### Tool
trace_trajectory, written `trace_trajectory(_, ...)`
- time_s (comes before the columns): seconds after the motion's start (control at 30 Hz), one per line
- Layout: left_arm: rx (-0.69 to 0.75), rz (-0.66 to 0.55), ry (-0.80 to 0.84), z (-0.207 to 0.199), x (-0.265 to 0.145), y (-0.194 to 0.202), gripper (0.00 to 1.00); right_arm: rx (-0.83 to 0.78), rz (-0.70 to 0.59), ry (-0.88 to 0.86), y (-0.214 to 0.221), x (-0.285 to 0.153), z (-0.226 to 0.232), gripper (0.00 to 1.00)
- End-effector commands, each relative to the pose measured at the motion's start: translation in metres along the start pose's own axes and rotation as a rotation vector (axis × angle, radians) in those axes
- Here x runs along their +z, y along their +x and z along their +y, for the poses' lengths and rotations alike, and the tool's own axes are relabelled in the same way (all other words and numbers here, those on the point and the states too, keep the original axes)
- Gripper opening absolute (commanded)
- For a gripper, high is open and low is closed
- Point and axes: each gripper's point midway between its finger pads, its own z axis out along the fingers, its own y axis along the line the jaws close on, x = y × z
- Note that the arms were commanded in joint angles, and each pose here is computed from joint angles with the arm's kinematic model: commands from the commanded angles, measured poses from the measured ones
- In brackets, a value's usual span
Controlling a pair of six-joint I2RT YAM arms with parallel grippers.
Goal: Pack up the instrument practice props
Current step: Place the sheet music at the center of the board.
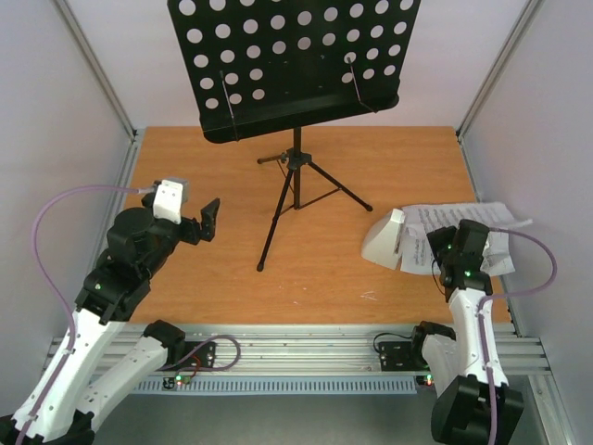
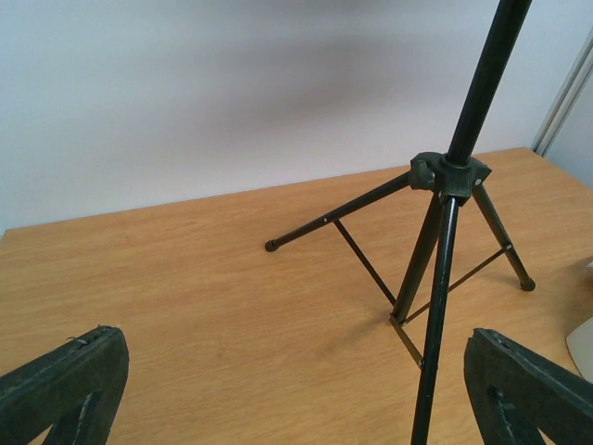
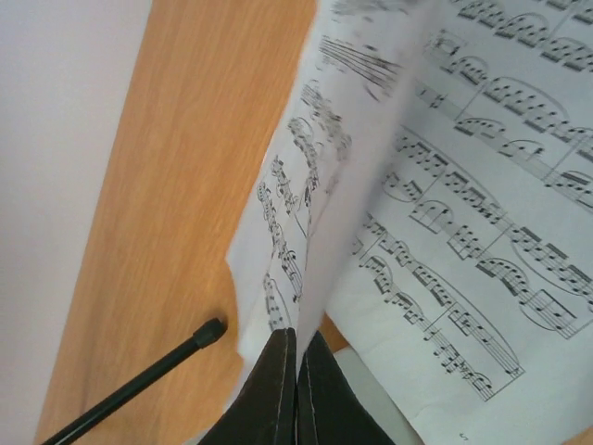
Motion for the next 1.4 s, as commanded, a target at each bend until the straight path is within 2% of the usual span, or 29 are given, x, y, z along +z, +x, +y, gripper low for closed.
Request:
trace_trajectory(0.0, 0.015, -0.003, 0.002, 0.0, 0.001, 0.002, 0.99, 0.074, -0.111, 0.026, -0.014, -0.011, -0.012, 0.01)
trace_trajectory(0.2, 0.016, 0.005, 0.002, 0.0, 0.003, 0.005, 0.99, 0.076, -0.078, 0.05, 0.0, -0.009, -0.027, 0.02)
trace_trajectory(0.4, 0.019, 0.016, -0.005, 0.001, 0.005, 0.009, 0.99, 0.054, -0.05, 0.026, 0.006, -0.011, -0.025, 0.31)
trace_trajectory(0.47, 0.021, 0.018, -0.006, 0.001, 0.005, 0.01, 0.99, 0.035, -0.059, 0.024, 0.004, -0.017, -0.023, 0.45)
trace_trajectory(0.63, 0.023, 0.023, -0.009, 0.002, 0.006, 0.011, 0.99, -0.044, -0.147, 0.052, -0.014, -0.046, -0.017, 0.76)
trace_trajectory(0.73, 0.022, 0.022, -0.004, 0.001, 0.006, 0.011, 0.99, -0.114, -0.215, 0.038, -0.027, -0.072, -0.006, 0.87)
trace_trajectory(0.83, 0.021, 0.029, 0.008, -0.001, 0.008, 0.012, 0.99, -0.234, -0.218, -0.092, -0.03, -0.097, 0.029, 0.96)
trace_trajectory(0.93, 0.018, 0.033, 0.023, -0.004, 0.009, 0.012, 0.99, -0.352, -0.141, -0.312, -0.019, -0.123, 0.083, 0.98)
trace_trajectory(1.1, 0.015, 0.038, 0.033, -0.006, 0.01, 0.013, 0.99, -0.45, 0.086, -0.577, 0.007, -0.153, 0.152, 0.96)
trace_trajectory(1.2, 0.015, 0.037, 0.036, -0.006, 0.01, 0.013, 0.99, -0.509, 0.195, -0.653, 0.024, -0.161, 0.178, 0.94)
trace_trajectory(1.37, 0.018, 0.041, 0.031, -0.006, 0.01, 0.013, 0.99, -0.724, 0.278, -0.666, 0.076, -0.154, 0.207, 0.91)
